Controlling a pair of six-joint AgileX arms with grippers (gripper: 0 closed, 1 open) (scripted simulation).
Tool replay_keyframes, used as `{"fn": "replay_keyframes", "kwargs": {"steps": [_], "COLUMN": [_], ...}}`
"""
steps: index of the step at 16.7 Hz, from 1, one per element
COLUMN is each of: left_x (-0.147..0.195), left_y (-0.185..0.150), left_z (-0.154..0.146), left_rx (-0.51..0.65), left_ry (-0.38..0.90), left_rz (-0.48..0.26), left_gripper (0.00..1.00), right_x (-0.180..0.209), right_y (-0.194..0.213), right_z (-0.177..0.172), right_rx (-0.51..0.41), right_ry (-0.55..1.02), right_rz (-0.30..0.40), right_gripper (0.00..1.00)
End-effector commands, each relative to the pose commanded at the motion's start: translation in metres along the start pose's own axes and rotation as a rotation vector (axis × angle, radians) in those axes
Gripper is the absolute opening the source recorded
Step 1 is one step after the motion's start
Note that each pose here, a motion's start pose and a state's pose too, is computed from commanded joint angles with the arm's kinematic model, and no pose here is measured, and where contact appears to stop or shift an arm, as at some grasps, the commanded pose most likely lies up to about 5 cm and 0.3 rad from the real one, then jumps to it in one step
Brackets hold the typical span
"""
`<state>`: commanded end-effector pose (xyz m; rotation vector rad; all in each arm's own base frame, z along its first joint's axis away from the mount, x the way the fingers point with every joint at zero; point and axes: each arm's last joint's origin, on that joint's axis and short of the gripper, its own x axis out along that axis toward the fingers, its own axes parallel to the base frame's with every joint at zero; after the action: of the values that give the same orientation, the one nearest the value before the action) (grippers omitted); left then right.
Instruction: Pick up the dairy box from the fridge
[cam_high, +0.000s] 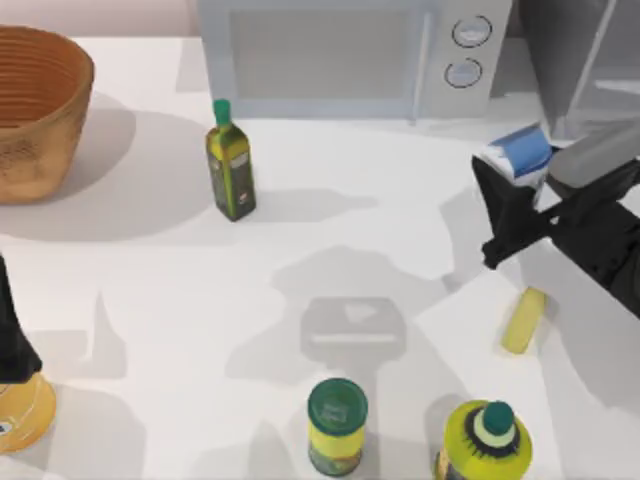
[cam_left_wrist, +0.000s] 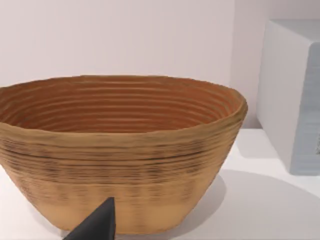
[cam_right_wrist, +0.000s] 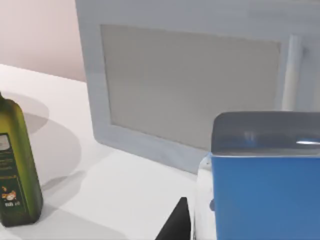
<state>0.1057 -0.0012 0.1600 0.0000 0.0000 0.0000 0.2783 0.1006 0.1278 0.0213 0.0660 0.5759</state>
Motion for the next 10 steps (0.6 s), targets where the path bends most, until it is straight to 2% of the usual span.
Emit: {"fn": "replay_keyframes", "kwargs": {"steps": [5, 8, 10], "left_x": [0.0, 0.0, 0.0], "left_y": [0.0, 0.0, 0.0], "left_z": [0.0, 0.0, 0.0], "left_rx": [0.0, 0.0, 0.0], "left_ry": [0.0, 0.0, 0.0], "left_rz": [0.0, 0.0, 0.0], "left_gripper": [1.0, 1.0, 1.0], "right_x": [0.03, 0.04, 0.041], "right_y": [0.013, 0.023, 0.026], "right_z": [-0.05, -0.062, -0.064], "right_rx": [0.004, -0.033, -0.042], "right_ry": [-0.013, -0.049, -0.055], "right_rz": [0.112, 0.175, 0.189], "right_gripper": [0.0, 0.0, 0.0]}}
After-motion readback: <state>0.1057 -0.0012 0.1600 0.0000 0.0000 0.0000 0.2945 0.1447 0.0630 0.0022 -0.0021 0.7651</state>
